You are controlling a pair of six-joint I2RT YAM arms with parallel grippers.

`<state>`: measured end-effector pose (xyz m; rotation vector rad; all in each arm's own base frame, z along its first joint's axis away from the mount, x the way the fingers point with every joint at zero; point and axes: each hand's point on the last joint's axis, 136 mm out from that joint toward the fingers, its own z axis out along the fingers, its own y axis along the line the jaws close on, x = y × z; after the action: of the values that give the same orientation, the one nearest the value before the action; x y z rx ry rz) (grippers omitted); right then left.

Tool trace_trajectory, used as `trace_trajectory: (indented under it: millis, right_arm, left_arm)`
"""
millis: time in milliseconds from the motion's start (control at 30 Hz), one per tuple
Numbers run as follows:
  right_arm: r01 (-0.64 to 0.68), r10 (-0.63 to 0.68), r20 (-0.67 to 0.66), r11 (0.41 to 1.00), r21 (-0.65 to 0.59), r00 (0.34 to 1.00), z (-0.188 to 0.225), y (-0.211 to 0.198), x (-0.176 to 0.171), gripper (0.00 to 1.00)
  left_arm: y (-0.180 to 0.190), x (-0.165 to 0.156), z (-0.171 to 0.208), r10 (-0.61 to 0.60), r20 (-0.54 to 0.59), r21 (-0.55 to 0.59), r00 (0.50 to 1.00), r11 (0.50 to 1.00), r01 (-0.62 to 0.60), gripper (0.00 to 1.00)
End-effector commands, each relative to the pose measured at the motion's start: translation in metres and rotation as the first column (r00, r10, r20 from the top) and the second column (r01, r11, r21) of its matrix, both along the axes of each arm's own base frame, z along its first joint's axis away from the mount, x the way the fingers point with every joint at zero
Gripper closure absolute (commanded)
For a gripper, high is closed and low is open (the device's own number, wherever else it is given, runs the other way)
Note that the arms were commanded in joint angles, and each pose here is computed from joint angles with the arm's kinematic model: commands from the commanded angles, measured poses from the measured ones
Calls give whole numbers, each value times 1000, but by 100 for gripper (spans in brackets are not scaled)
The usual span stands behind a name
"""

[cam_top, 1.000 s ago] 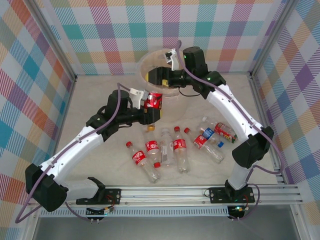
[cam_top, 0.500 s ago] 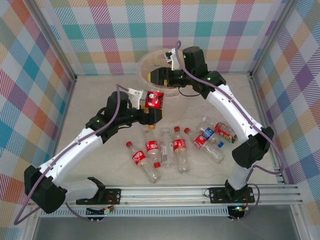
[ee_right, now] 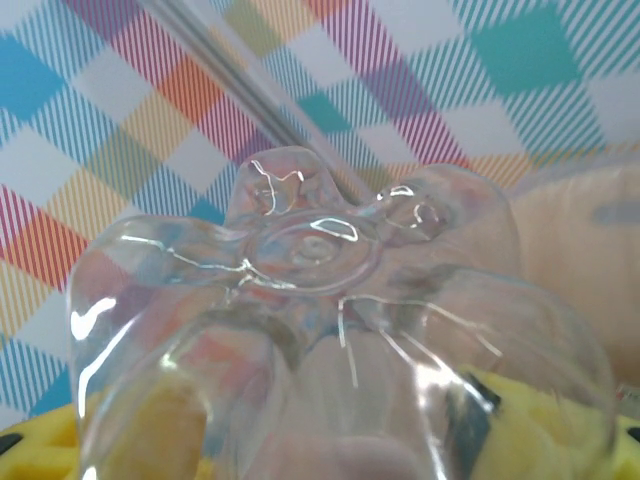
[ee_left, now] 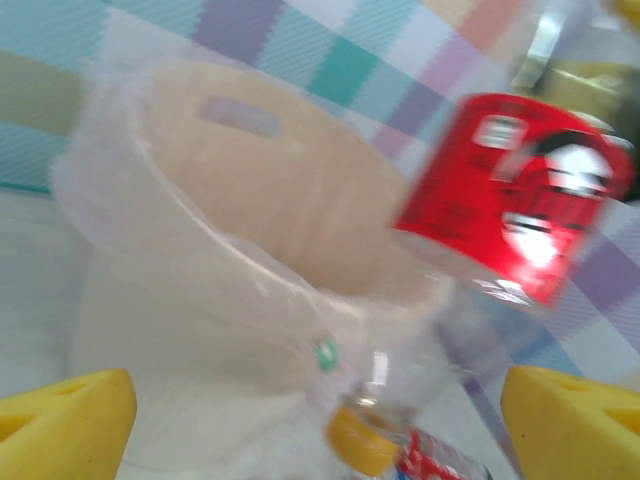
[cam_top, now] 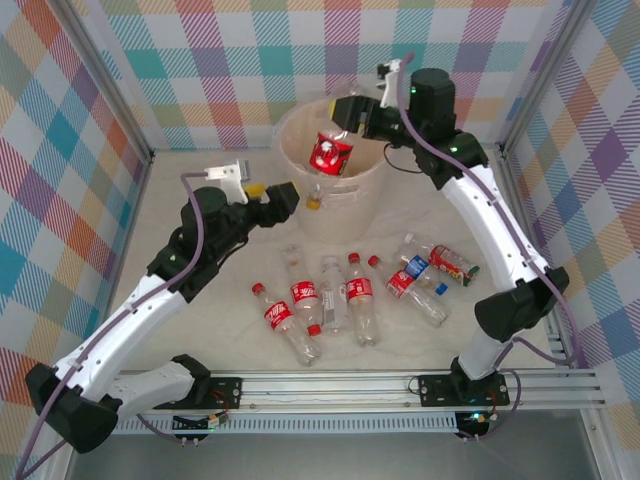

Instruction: Put the plastic bottles in the bin

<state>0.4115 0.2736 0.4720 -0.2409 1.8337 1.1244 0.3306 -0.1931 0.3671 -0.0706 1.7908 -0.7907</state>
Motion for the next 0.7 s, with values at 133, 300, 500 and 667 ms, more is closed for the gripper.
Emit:
trace_trajectory:
  millis: [133, 300, 500, 667]
  right_arm:
    - [134, -171, 196, 973, 189, 966, 84, -45, 0, 44]
    - [202, -228, 222, 970, 133, 948, 77, -46, 24, 44]
    - [269, -254, 230, 962, -38, 939, 39, -44, 51, 44]
    - [220, -189, 194, 963, -156, 963, 5, -25, 60, 44]
  left_arm:
    - [54, 80, -2, 251, -174, -217, 952, 934, -285, 12]
    - [45, 121, -11, 178, -237, -313, 955, 917, -249, 14]
    - [29, 133, -30, 118, -300, -289, 947, 934, -208, 15]
    - [17, 131, -47, 90, -345, -243, 934, 953, -182, 18]
